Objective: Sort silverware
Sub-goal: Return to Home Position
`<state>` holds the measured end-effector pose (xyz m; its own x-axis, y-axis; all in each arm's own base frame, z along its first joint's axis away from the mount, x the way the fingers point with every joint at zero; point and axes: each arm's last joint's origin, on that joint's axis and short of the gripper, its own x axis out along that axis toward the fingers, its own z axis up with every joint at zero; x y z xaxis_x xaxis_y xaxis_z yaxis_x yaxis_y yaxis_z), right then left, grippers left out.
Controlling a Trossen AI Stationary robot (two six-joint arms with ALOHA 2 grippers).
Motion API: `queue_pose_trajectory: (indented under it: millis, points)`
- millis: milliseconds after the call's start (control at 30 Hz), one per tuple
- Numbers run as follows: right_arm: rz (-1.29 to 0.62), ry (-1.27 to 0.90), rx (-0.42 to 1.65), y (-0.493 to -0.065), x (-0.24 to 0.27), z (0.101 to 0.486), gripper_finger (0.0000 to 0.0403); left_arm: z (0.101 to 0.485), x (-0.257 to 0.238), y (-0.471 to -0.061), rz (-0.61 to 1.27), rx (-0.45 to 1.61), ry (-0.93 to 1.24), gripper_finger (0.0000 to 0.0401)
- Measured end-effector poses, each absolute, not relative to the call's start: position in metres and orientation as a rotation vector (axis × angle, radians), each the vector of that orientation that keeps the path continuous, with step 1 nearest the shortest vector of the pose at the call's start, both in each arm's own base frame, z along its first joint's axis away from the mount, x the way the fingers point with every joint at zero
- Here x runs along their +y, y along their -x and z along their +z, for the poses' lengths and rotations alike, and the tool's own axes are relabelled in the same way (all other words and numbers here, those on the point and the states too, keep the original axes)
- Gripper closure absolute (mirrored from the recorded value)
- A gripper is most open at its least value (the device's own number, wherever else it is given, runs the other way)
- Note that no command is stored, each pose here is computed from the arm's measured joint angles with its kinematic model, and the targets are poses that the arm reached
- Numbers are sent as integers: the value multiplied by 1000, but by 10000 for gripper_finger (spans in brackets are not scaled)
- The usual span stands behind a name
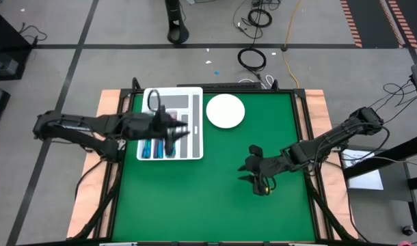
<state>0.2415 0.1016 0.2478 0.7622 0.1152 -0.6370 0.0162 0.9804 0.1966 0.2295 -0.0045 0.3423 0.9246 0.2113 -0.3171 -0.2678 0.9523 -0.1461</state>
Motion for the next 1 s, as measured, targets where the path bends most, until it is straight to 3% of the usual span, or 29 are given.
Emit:
queue_pose_trajectory:
  millis: [267, 533, 1000]
  points:
    - [-47, -95, 453, -254, 100, 265, 266, 317, -52, -226, 47, 227, -71, 239]
    - [-133, -42, 189, -270, 77, 291, 266, 274, -36, -198, 54, 119, -62, 239]
    - [-226, -10, 292, -259, 47, 292, 266, 266, -18, -125, 45, -32, 1, 239]
